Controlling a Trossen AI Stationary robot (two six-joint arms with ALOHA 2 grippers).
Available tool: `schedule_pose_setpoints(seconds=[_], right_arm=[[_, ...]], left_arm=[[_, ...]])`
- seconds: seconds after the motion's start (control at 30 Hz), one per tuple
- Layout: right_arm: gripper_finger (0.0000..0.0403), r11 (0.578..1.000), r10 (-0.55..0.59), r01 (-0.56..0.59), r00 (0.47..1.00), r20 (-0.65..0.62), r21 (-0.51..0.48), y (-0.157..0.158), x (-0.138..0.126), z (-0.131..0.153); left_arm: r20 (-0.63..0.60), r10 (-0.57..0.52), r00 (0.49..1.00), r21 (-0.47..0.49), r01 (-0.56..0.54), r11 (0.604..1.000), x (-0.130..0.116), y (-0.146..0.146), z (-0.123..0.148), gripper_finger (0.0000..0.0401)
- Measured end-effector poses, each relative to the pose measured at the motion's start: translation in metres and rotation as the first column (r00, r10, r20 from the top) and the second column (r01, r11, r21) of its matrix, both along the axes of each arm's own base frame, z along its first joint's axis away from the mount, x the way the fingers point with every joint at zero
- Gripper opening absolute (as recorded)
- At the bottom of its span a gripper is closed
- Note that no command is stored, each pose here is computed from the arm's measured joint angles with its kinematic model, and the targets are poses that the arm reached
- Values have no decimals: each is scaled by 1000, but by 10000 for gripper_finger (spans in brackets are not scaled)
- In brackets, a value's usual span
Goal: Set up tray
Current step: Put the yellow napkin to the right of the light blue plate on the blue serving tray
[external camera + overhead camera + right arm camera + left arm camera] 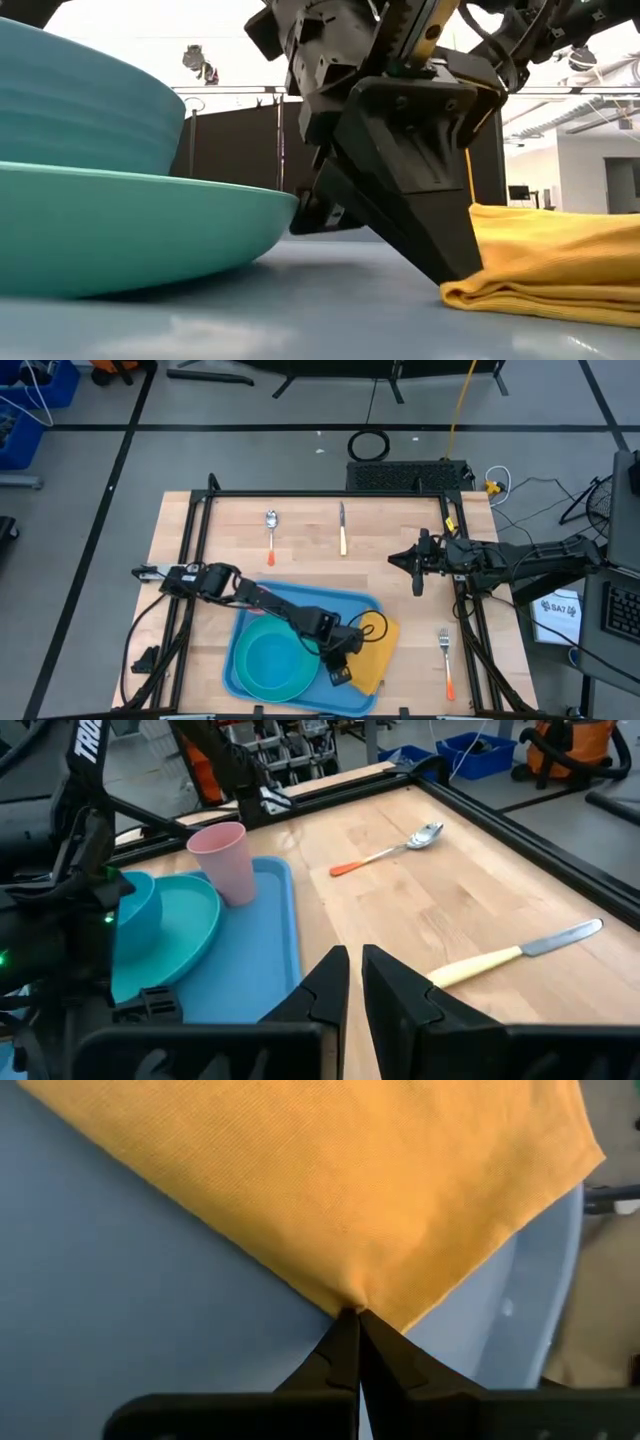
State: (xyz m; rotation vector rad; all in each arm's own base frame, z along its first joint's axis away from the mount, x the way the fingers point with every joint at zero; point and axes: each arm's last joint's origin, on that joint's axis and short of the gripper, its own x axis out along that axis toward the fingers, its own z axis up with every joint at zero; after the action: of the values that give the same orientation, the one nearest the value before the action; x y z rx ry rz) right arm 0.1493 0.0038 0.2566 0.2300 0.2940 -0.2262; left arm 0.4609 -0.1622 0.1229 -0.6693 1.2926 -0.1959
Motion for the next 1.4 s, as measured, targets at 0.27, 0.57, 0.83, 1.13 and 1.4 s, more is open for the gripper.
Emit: schedule_pose_setpoints(seconds=[0.27,0.57,0.83,1.13,1.4], right_arm=[[27,1000,1,-1,1000,27,-1,0,1,2],[27,1000,3,-3,1000,23,-9,0,1,2],[26,995,-34,49,986,-160,87,0,-3,-23],[2,957,121,-41,957,-263,288,27,-1,-70],[0,946,198,-96,928,-317,311,78,9,-67]], left_arm=[[124,8,992,102,-21,995,5,33,34,17],[149,-57,987,41,51,998,2,30,48,99],[290,-156,944,76,139,987,0,29,77,121],[649,-489,582,501,156,851,-56,14,209,85],[716,-443,539,561,-66,825,-128,43,215,42]])
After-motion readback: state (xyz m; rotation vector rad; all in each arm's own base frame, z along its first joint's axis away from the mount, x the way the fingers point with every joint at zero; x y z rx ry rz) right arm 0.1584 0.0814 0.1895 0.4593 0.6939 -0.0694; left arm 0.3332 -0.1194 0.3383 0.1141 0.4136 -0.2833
